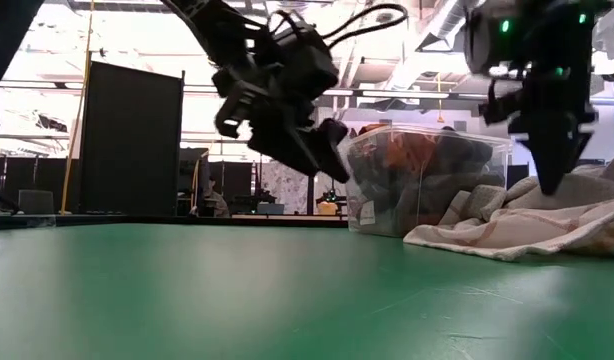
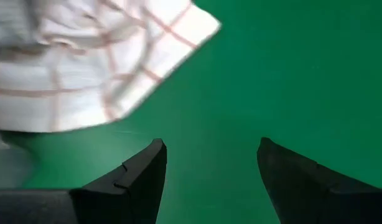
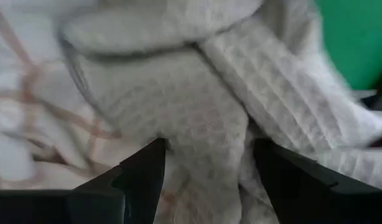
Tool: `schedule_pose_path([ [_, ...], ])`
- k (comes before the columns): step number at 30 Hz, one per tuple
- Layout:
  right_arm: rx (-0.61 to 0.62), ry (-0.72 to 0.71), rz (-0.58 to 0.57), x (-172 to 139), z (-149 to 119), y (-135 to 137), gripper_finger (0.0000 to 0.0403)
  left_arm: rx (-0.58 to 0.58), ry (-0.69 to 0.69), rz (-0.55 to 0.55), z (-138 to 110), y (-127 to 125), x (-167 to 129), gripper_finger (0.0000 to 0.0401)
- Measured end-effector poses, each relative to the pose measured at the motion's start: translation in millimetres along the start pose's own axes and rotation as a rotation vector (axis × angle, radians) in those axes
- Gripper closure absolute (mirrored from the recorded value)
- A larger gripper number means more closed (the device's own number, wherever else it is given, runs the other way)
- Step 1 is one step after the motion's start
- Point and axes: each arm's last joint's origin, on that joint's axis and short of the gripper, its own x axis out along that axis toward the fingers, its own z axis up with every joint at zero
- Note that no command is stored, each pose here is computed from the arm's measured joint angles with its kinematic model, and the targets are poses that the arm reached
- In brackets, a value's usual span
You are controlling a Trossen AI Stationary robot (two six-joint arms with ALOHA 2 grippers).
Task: Sort towels by color in basket
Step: Put the light gray towel into the bottom transparent bin
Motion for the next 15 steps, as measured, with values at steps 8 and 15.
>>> schedule_pose_path([
  [8,-0.035,0.038,0.067,32.2,0.5,-5.3,0.0147,-0.043,-0.058,0.0,-17.8,-42.2,-5.2,0.0161],
  [15,-0.136,-0.025,0.131,13.0,12.0,0.2,0.0336,-0.1,-0.157,0.041,-32.3,-73.1,-15.9,0.0161],
])
